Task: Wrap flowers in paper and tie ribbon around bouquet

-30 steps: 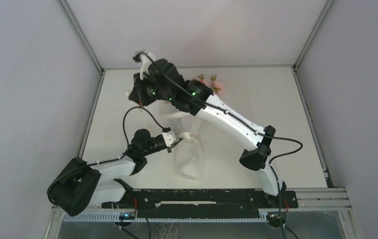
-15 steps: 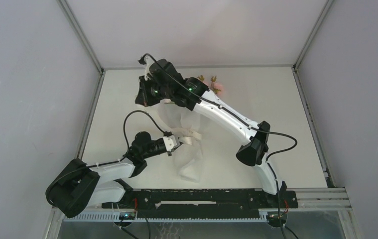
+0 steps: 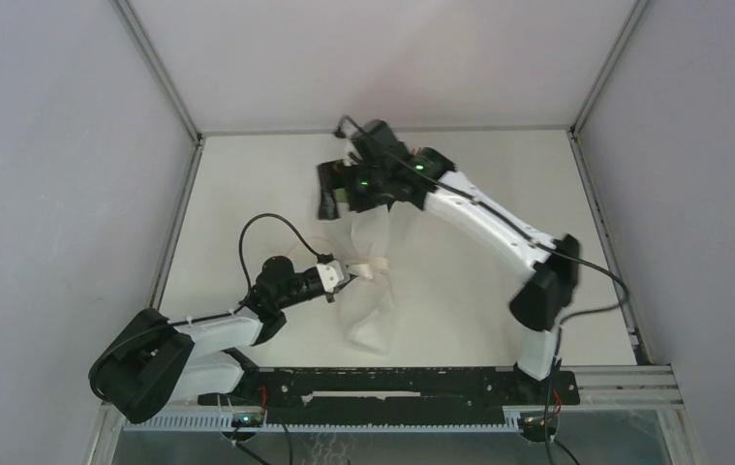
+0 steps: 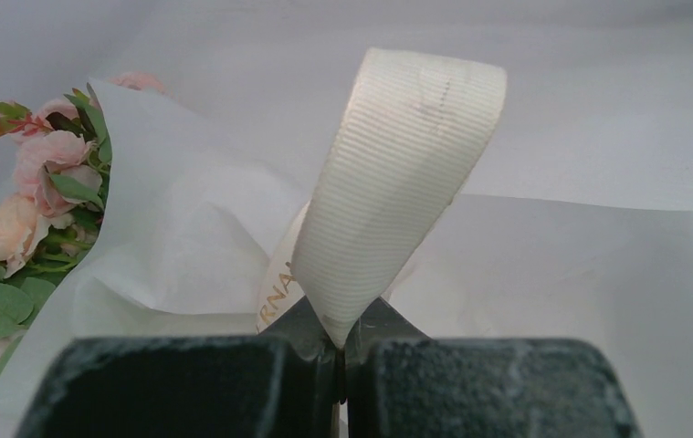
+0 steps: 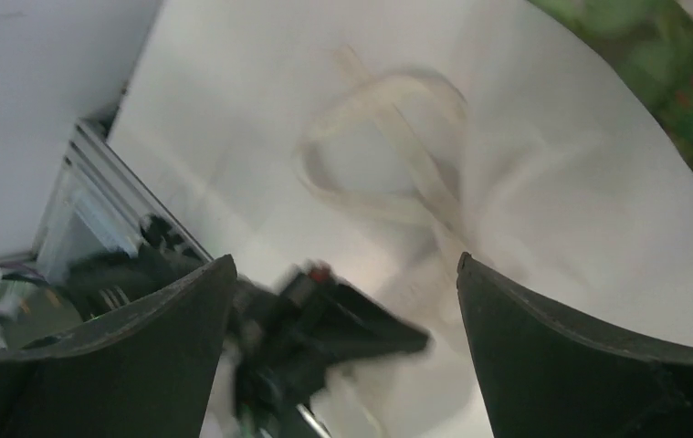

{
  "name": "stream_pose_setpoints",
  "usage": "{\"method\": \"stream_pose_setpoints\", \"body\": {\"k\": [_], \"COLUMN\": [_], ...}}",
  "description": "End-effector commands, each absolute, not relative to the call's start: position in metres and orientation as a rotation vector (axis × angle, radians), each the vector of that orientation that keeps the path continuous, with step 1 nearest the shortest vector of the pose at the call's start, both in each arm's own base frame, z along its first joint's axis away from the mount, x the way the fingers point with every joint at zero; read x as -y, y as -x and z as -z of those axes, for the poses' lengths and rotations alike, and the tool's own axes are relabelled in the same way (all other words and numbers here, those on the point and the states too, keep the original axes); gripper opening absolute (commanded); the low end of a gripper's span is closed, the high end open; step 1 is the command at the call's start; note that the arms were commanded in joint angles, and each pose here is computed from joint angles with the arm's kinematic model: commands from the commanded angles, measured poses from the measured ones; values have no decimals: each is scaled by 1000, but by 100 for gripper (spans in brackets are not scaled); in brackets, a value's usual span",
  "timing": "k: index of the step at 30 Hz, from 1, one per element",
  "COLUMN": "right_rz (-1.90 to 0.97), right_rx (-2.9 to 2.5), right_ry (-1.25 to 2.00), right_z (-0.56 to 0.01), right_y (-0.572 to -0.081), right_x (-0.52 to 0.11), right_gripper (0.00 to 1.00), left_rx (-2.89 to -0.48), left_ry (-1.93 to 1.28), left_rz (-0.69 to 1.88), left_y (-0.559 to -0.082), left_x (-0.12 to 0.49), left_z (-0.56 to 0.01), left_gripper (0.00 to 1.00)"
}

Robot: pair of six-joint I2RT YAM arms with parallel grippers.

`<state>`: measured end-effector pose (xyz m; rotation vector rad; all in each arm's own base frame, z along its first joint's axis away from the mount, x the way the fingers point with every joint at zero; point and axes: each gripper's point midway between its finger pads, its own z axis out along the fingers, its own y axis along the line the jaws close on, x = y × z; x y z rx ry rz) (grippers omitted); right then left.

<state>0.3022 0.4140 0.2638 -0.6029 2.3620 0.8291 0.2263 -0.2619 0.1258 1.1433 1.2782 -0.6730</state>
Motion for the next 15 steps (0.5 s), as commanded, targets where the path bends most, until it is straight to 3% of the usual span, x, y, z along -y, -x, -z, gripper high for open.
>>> {"method": "stream_pose_setpoints", "body": {"k": [1,8,12,15], "right_rz": [-933,-1324,-1298,-1292], "right_rx": [-2185,-2264,-2312,-2371], "right_ry": [467,480,486,456], "right_z": [-309,-252,-237,-221], "right_y": [-289,-210,-204,-208], "right_x": [-346,-341,-350,-354], "right_gripper": [100,100,98,91], "left_rx": [-1253,-1272,-1271,-1269], "left_ry": [-1095,-1084,-1091,-1091], "left_rz": [656,659,666,663], "left_y": [-231,-233,-232,-233], "left_x": [262,262,263,263], "left_z": [-137,-136,-136,-136], "left_gripper": [0,0,0,0]}}
